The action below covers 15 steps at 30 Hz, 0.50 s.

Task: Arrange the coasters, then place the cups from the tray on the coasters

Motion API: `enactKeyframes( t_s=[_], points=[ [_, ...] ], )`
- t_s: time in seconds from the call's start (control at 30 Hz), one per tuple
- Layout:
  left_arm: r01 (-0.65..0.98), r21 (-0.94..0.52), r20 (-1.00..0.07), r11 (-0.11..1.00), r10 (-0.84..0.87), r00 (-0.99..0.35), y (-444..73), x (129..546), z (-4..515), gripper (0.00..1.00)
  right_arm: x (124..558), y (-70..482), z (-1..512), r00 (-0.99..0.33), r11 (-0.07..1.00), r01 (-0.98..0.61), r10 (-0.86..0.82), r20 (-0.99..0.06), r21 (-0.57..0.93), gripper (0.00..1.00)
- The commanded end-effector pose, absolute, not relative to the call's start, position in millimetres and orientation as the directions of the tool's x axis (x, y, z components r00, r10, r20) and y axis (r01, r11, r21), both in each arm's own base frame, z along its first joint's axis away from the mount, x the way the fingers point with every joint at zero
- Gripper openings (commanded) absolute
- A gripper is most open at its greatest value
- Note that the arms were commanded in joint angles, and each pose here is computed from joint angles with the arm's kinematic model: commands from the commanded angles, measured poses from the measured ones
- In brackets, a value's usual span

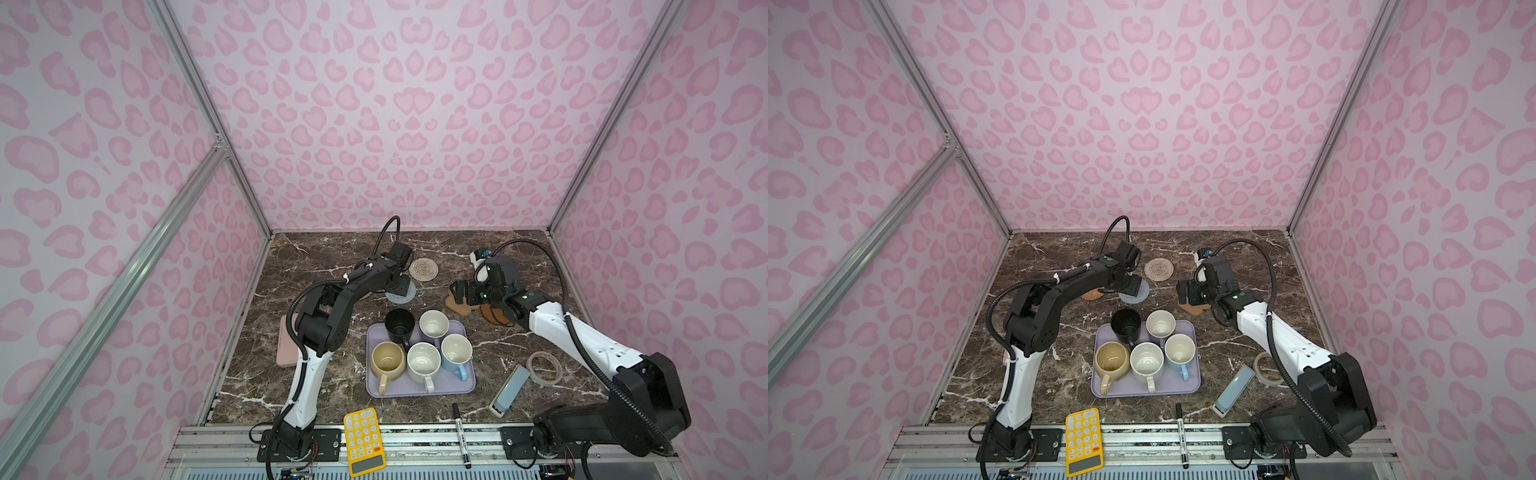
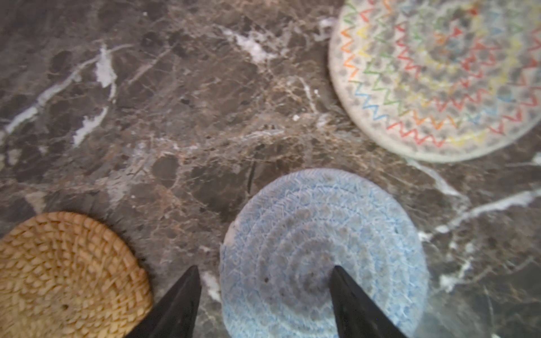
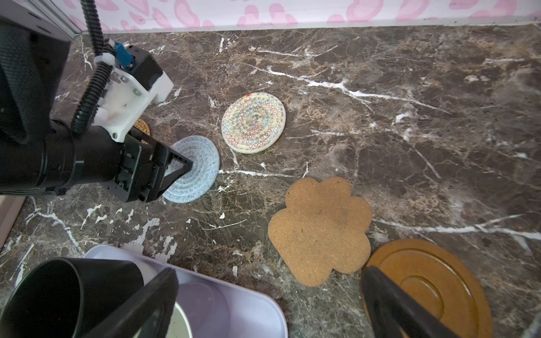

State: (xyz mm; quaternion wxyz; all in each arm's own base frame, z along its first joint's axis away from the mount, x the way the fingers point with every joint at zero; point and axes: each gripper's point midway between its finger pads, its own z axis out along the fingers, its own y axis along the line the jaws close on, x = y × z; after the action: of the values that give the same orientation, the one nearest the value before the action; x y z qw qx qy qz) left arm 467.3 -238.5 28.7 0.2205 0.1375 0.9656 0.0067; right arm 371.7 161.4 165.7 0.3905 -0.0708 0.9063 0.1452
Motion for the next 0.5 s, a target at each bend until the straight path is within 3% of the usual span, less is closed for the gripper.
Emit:
enactKeyframes(
  t_s=[0.0,0.47],
  points=[
    [0.219,0.147,-0.368,0.964,0.259,-0.893,-215.9,461.7,20.4,0.71,373.7,163.0,168.0,-0.675,0.944,-0.243,-0.001,-0.738,0.221,1.00],
    [0.135,0.129,-0.394,0.982,0.176,-0.902,-202.9,484.8,26.2,0.70,375.1,166.5,167.4,-0.678,0.939,-0.246,0.011,-0.735,0.240,1.00]
  ],
)
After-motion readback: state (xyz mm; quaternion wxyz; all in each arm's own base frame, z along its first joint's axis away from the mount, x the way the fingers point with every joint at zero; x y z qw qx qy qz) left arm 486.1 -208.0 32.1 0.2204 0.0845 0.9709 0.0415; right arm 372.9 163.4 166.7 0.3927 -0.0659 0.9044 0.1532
